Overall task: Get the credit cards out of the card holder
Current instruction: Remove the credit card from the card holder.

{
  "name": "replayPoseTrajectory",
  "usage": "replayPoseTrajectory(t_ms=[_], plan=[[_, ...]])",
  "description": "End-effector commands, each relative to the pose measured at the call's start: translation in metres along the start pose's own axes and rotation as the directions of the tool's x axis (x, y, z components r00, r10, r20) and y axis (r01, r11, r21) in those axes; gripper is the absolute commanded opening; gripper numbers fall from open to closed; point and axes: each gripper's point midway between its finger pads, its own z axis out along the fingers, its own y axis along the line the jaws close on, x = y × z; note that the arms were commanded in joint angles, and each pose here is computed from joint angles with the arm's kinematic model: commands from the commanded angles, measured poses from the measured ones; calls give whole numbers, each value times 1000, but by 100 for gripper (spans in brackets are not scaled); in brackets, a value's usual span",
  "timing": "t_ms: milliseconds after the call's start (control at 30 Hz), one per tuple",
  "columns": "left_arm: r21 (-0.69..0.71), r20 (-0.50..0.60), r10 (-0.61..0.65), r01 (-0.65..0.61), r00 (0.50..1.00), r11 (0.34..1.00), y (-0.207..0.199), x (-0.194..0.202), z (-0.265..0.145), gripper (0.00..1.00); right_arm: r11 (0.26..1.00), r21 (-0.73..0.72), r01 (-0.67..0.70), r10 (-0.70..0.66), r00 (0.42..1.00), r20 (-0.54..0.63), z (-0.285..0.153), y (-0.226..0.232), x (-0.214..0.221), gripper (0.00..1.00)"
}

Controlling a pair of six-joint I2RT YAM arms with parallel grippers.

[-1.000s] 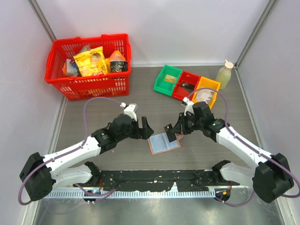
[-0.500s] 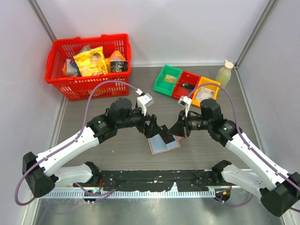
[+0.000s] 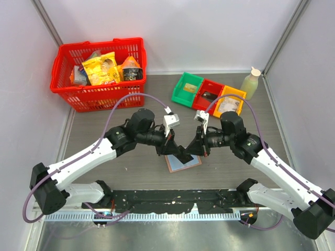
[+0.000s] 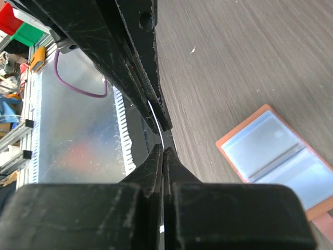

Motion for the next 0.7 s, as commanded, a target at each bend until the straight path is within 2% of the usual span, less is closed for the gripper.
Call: replayPoseTrajectory(t_ms=[0,67,100,133,167,300,367,400,500,667], plan=[[-29,83,70,-68,994,997,-3,-18,-14,0,997,15,76,-77,993,88,-5,7,-27,8],[-80,140,81,-70,987,994,-1,-25,-22,0,996,68,56,-64,990,124,-6,0,-32,21],[-99,156,70,-55,985,994,3,-24,-23,0,995,79,55,-66,987,146,-5,-3,-35,33],[-139,199,65,-38,978,990,7,-29,-28,0,994,107,25,-43,984,173,-6,-7,-38,38],[-165,235,46,-6,971,986,11,-32,-31,0,994,108,23,-45,978,205,-6,-8,-43,49],[-278,449,-26,167,893,946,33,-49,-50,0,994,102,-41,3,939,345,-5,-12,-58,72],[-273,546,-63,248,835,929,39,-53,-57,0,993,90,-74,31,913,407,-4,-16,-60,79],[-258,596,-86,292,798,921,41,-54,-61,0,995,62,-79,43,891,452,-6,-11,-69,80],[-172,710,-132,352,691,920,36,-64,-73,0,990,41,-132,96,872,481,0,-20,-61,82],[-62,780,-201,392,593,918,29,-72,-82,0,986,-31,-164,156,841,517,5,-20,-63,81]])
